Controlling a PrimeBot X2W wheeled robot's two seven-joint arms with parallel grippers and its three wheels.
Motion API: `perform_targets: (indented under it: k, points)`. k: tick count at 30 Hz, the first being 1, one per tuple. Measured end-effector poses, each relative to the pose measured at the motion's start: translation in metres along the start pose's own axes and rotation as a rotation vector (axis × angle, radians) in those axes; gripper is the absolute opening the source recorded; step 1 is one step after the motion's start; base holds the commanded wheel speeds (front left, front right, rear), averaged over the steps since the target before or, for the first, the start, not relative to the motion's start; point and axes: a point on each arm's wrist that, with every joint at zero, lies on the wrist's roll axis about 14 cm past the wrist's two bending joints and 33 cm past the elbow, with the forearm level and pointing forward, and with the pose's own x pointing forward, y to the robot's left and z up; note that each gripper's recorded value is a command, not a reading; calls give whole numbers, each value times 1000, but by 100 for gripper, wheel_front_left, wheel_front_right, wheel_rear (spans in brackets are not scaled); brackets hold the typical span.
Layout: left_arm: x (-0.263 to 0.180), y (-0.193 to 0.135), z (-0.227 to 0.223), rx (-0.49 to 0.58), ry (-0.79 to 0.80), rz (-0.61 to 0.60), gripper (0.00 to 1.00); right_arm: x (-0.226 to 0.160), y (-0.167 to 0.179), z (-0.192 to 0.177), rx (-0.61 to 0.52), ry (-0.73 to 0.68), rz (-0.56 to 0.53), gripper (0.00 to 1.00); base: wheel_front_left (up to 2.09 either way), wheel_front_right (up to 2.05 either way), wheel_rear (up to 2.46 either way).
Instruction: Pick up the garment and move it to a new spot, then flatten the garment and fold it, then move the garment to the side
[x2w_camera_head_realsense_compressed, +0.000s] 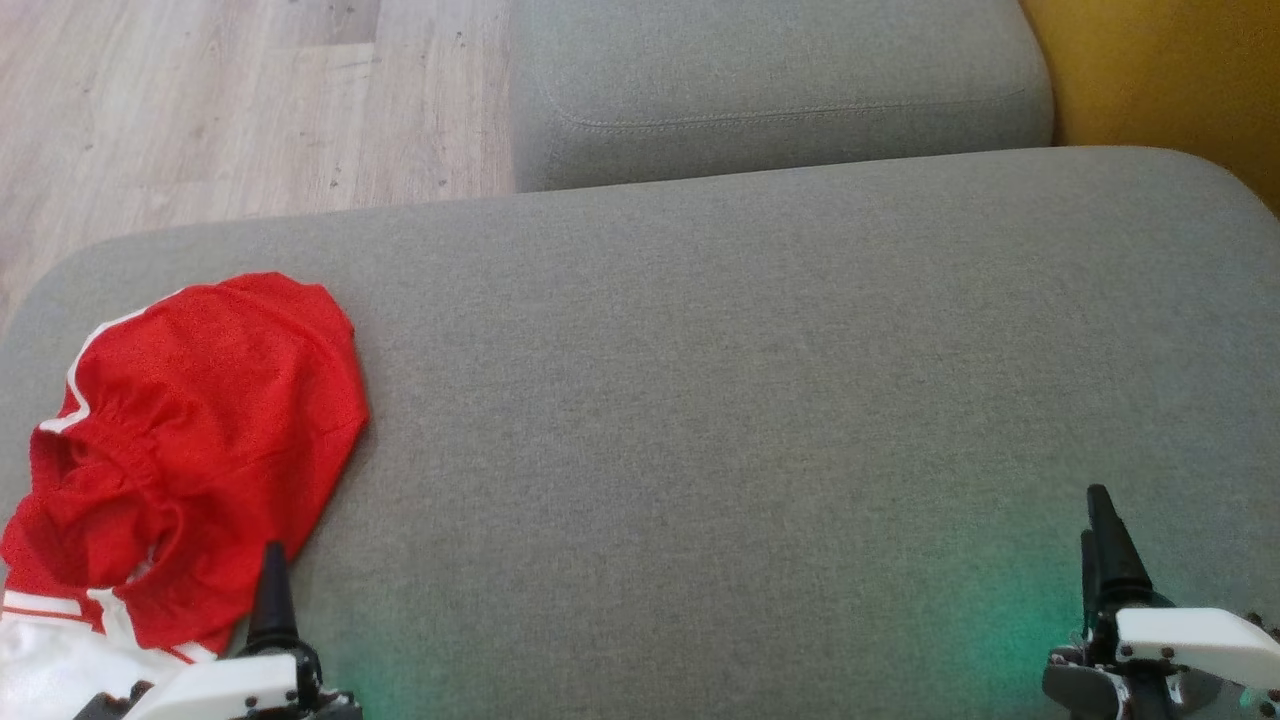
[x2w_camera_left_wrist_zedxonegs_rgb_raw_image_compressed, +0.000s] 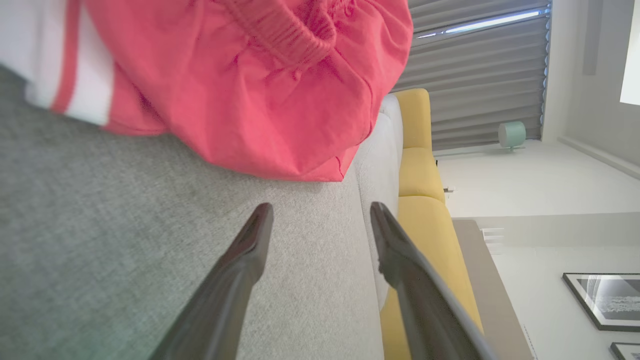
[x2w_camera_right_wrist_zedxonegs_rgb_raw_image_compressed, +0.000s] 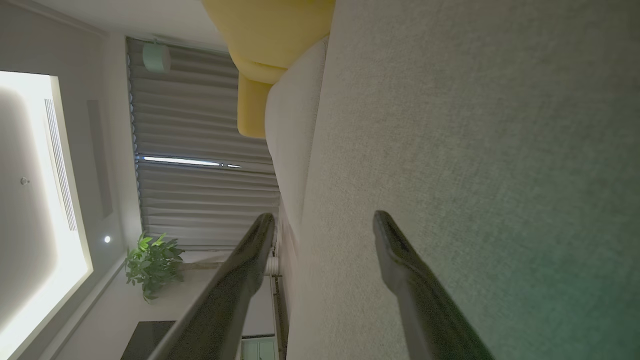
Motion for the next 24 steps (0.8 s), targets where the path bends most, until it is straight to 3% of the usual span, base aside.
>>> perform_targets:
  k: [24]
  points:
    - [0,-21,-20,380,19,-33,100,0,28,-10,-368,-2,89,100,0,0,0]
